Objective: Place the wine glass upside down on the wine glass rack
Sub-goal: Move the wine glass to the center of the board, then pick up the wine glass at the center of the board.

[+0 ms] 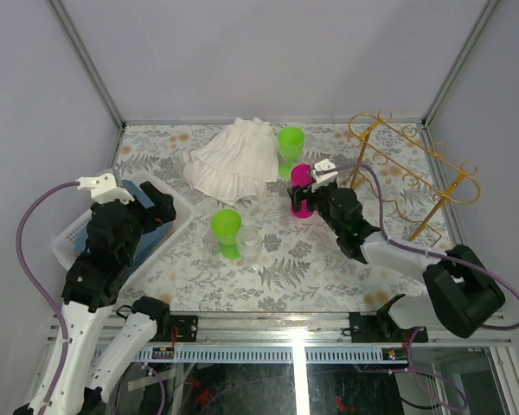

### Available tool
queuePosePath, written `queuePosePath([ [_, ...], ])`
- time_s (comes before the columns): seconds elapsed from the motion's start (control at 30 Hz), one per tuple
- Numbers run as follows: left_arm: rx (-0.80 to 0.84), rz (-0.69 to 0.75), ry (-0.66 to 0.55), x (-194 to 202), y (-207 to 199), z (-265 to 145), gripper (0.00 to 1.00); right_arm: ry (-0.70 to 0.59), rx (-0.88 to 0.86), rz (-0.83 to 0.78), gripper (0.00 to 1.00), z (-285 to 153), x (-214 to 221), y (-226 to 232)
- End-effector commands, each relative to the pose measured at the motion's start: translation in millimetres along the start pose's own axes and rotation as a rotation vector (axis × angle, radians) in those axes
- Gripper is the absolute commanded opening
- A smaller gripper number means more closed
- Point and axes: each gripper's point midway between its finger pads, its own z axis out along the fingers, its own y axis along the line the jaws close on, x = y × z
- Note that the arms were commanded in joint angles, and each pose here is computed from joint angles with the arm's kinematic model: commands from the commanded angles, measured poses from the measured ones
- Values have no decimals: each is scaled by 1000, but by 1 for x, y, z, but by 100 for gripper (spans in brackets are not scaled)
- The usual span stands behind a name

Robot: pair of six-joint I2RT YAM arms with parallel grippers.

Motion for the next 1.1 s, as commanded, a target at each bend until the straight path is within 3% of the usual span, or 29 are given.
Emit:
queuePosePath([
  [0.0, 148, -3, -25, -19, -31, -7, 100, -34, 17, 7, 62, -31, -18, 2],
  [0.23, 291, 13, -23, -24, -58, -11, 99, -15, -5, 62, 61, -81, -21, 4],
  [0.53, 501, -51, 97, -13, -118, -1, 100, -28, 5, 138, 61, -129, -34, -4],
  [0.83, 602, 9, 201, 52, -207, -18, 100, -113, -28, 188, 60, -152, -79, -2],
  [1.07, 732, -43, 271, 79, -250, -29, 100, -227, -90, 265, 60, -172, -131, 5],
])
